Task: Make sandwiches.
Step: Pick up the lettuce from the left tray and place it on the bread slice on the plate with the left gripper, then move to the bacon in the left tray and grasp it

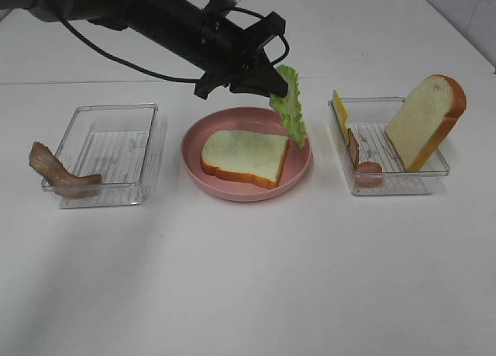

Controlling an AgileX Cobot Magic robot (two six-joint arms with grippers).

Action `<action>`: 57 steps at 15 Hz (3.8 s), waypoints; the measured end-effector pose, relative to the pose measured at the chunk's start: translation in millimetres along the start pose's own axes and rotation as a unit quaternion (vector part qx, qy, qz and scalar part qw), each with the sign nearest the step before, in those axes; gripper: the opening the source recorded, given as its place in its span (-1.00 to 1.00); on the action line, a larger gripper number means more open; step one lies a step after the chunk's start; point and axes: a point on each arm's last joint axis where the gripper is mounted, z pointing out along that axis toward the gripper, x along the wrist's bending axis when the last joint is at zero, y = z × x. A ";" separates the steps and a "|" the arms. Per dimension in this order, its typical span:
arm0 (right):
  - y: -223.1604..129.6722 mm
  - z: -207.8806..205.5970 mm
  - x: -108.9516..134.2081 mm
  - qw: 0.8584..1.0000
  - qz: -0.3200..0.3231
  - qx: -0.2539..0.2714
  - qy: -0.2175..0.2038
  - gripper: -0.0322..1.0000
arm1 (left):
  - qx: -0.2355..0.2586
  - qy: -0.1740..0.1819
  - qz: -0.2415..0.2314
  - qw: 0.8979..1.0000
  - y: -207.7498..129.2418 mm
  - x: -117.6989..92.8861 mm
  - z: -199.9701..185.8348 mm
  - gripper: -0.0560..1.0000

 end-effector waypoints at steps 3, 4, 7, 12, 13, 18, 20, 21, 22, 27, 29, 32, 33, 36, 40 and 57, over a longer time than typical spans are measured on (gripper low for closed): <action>0.0 0.0 0.2 1.000 0.000 0.000 0.001 0.54 | 0.033 0.034 0.027 0.999 -6.2 9.8 2.7 -0.89; 0.0 0.0 0.3 1.000 0.001 0.000 0.001 0.54 | 0.038 0.048 0.039 0.997 -6.9 12.6 2.4 -0.89; 0.0 0.0 0.3 1.000 0.001 0.000 0.001 0.54 | 0.049 0.088 0.071 0.992 -7.8 20.1 1.1 -0.89; 0.0 0.0 0.3 1.000 0.001 0.000 0.002 0.54 | 0.059 0.128 0.103 0.985 -8.2 27.5 -0.7 -0.89; 0.0 0.0 0.3 1.000 0.001 0.000 0.002 0.54 | 0.055 0.133 0.107 0.984 -7.3 28.5 -0.9 -0.89; 0.0 0.0 0.3 1.000 0.001 0.000 0.002 0.54 | 0.028 0.159 0.115 0.980 -1.7 32.4 -1.9 -0.65; 0.0 0.0 0.3 1.000 0.001 0.000 0.002 0.54 | 0.029 0.169 0.093 0.981 -2.3 34.1 -2.6 -0.22; 0.0 0.0 0.3 1.000 0.001 0.000 0.002 0.54 | 0.035 0.169 0.088 0.981 -3.5 34.3 -2.7 0.00; 0.0 0.0 0.3 1.000 0.001 0.000 0.002 0.54 | 0.040 0.170 0.085 0.981 -4.5 34.4 -2.7 0.16; 0.0 0.0 0.3 1.000 0.001 0.000 0.002 0.54 | 0.017 0.202 0.114 0.973 7.5 13.3 -27.8 0.47; 0.0 0.0 0.3 1.000 0.001 0.000 0.002 0.54 | 0.006 0.222 0.110 0.969 12.0 3.8 -41.3 0.48; 0.0 0.0 0.3 1.000 0.001 0.000 0.002 0.54 | 0.005 0.251 0.093 0.964 16.2 -4.2 -76.3 0.48; 0.0 0.0 0.3 1.000 0.001 0.000 0.002 0.54 | 0.008 0.256 0.082 0.963 17.8 -1.9 -89.8 0.48; 0.0 0.0 0.5 1.000 0.001 0.000 0.003 0.54 | 0.037 0.273 0.041 0.961 16.7 9.9 -127.1 0.48; 0.0 0.0 0.5 1.000 0.001 0.000 0.003 0.54 | 0.013 0.326 0.006 0.945 21.8 25.4 -165.9 0.48; 0.0 0.0 0.5 1.000 0.001 0.000 0.003 0.54 | 0.056 0.461 -0.063 0.883 -58.2 46.4 -207.6 0.47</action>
